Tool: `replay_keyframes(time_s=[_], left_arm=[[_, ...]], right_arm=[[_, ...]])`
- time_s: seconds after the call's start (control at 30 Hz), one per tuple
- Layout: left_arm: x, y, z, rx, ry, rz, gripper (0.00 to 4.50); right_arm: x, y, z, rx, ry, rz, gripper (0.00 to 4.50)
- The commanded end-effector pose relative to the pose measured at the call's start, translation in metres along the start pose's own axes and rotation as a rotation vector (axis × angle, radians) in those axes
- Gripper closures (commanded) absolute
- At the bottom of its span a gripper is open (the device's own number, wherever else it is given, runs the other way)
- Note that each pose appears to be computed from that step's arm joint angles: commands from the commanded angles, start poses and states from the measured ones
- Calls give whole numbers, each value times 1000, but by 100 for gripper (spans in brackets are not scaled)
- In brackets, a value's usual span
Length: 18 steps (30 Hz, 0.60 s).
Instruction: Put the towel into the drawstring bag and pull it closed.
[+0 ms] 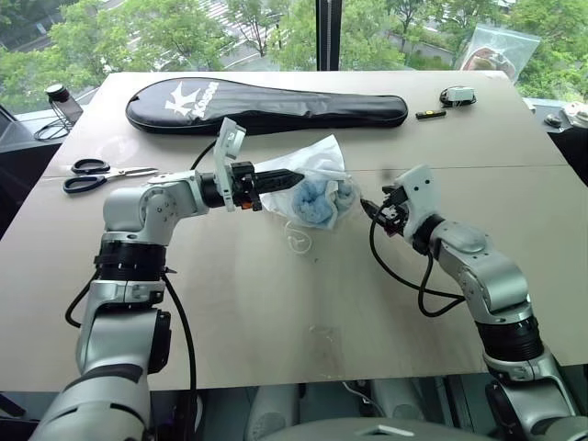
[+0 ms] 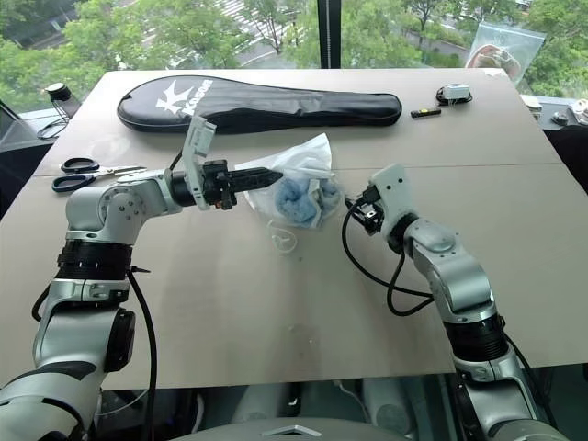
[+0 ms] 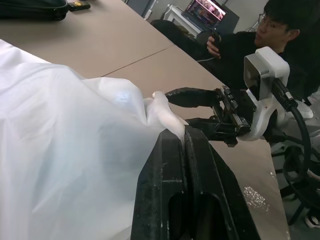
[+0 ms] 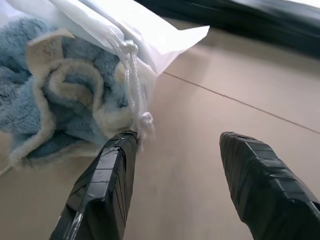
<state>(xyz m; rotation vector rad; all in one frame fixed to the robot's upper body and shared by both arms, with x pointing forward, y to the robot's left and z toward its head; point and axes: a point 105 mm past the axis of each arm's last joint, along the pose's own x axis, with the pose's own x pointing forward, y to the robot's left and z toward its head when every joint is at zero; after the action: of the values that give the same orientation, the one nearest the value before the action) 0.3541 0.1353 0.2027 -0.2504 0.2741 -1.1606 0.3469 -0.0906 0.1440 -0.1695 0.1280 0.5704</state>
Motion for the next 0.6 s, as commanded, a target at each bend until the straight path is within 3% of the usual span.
replay_keyframes(time_s=[0.03, 0.33, 0.5, 0.6], left_arm=[[1, -8, 13, 54, -20, -23, 450], [3, -13, 15, 54, -29, -22, 450], [5, -17, 16, 59, -27, -24, 450], [6, -19, 18, 61, -29, -25, 450]], right_arm=[[-5, -6, 9, -17, -21, -30, 166], [-5, -1, 6, -16, 13, -19, 166], [5, -8, 3, 3, 39, -97, 166], [10, -16, 0, -12, 60, -169, 250]])
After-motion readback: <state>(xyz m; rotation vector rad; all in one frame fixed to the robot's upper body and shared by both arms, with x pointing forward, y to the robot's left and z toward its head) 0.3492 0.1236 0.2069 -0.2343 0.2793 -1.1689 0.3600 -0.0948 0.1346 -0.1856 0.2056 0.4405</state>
